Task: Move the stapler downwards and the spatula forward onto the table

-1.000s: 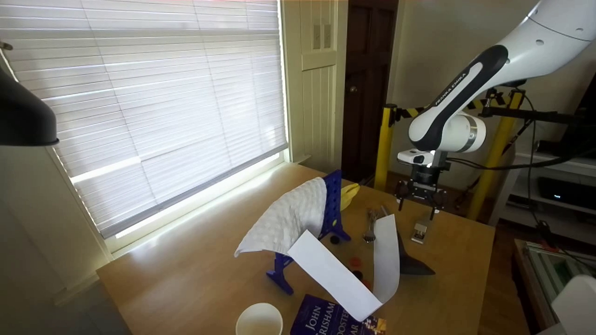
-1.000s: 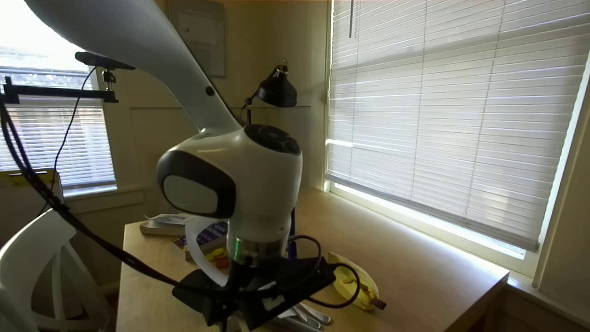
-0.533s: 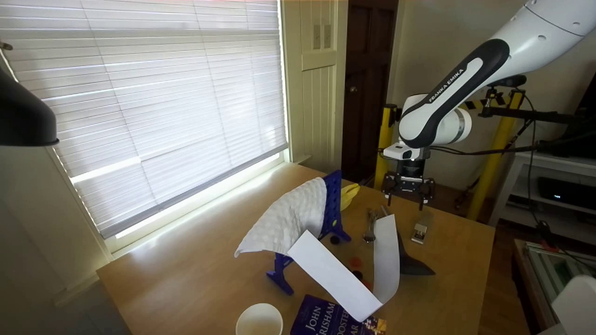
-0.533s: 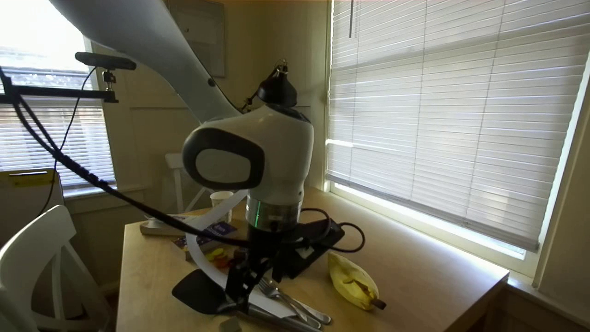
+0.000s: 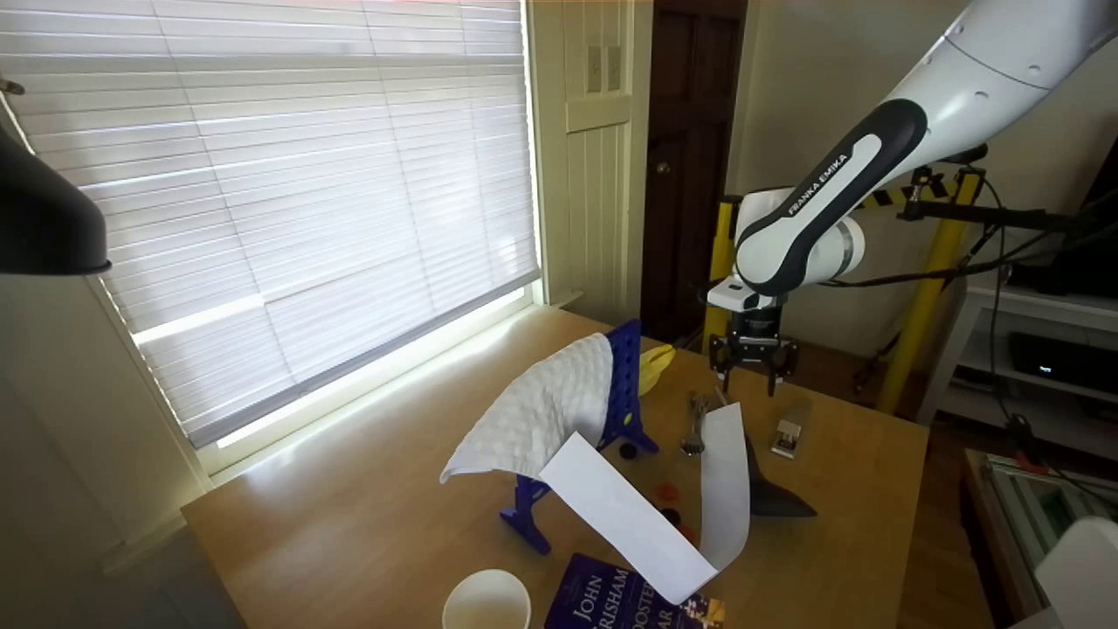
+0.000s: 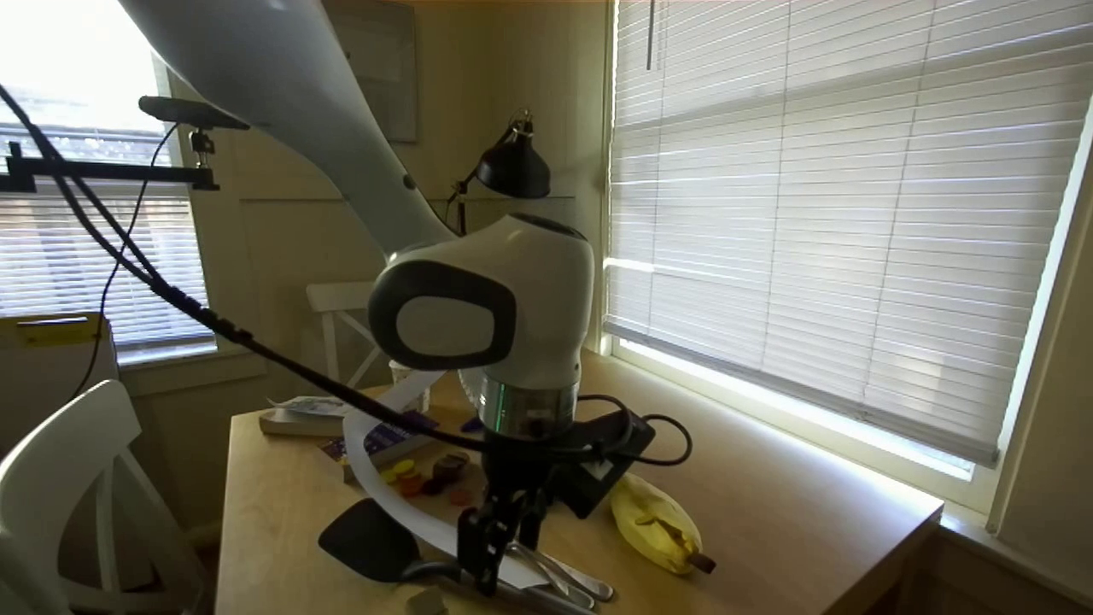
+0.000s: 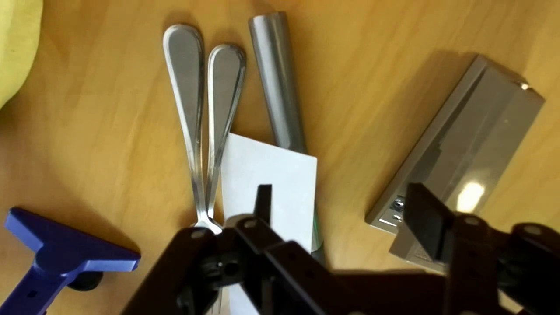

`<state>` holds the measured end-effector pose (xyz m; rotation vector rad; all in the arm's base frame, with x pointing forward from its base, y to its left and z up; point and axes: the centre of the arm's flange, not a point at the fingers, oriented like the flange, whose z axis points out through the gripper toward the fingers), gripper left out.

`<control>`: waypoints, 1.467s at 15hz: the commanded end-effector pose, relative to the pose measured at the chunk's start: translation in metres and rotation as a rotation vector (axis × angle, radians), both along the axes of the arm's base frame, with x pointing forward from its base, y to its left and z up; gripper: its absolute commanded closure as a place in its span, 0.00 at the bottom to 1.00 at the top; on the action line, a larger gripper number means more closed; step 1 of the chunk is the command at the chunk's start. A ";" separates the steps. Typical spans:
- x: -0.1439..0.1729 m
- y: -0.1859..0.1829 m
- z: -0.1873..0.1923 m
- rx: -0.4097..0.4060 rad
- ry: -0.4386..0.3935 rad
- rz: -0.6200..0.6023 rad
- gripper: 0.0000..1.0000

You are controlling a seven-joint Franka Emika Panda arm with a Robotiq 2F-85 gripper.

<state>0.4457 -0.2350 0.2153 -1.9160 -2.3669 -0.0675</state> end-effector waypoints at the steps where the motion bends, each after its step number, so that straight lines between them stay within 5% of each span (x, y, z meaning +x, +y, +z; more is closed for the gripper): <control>1: -0.001 -0.009 -0.020 -0.001 -0.002 0.038 0.53; 5: -0.008 -0.005 -0.027 0.024 -0.026 0.074 0.72; 7: -0.007 -0.004 -0.027 0.024 -0.034 0.087 0.71; 10: -0.001 -0.014 -0.025 -0.012 -0.053 0.093 0.53; 19: 0.008 -0.025 -0.039 -0.052 -0.104 0.063 0.65; 22: 0.015 -0.022 -0.048 -0.068 -0.113 0.076 0.56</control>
